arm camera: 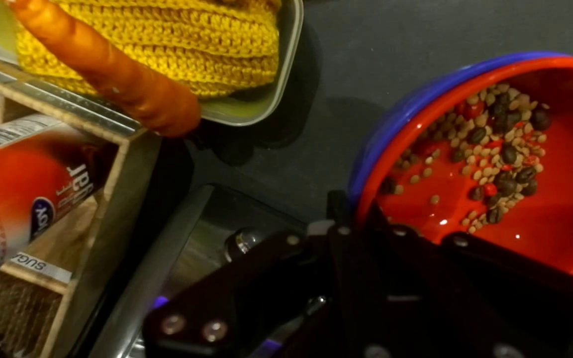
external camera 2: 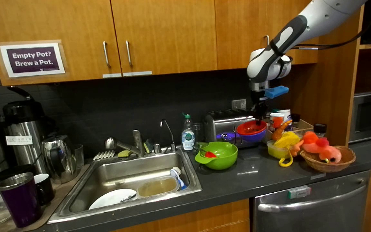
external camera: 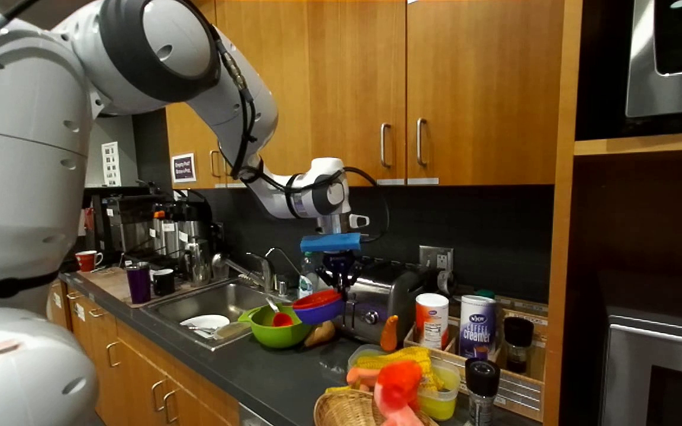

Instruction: Pour the contents from the right bowls into the green bowl

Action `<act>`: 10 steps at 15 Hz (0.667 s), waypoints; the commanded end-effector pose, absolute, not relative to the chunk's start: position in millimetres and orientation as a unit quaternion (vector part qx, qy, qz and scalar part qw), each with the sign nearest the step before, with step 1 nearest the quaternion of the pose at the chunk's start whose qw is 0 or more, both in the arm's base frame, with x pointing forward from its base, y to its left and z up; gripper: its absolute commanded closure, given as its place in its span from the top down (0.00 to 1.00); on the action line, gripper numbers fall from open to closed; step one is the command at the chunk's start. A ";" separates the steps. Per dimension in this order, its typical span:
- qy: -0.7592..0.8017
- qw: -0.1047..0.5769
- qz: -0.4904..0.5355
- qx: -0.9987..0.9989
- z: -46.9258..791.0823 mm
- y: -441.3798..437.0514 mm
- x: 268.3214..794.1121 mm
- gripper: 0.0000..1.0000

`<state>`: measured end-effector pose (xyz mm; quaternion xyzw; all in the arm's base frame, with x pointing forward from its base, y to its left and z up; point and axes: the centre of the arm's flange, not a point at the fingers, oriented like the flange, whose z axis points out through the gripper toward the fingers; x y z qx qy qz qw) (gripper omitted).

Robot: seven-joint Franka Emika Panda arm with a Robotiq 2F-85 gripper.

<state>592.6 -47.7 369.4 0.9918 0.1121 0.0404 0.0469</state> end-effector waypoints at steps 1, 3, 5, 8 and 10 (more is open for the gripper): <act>0.124 0.062 0.038 0.990 389.2 -31.5 592.7 0.02; 0.129 0.063 0.038 0.989 391.6 -24.2 595.0 0.02; 0.134 0.064 0.039 0.988 393.0 -15.7 597.0 0.02; 0.145 0.072 0.043 0.986 396.3 1.5 602.8 0.02; 0.152 0.079 0.046 0.984 398.4 13.0 607.4 0.02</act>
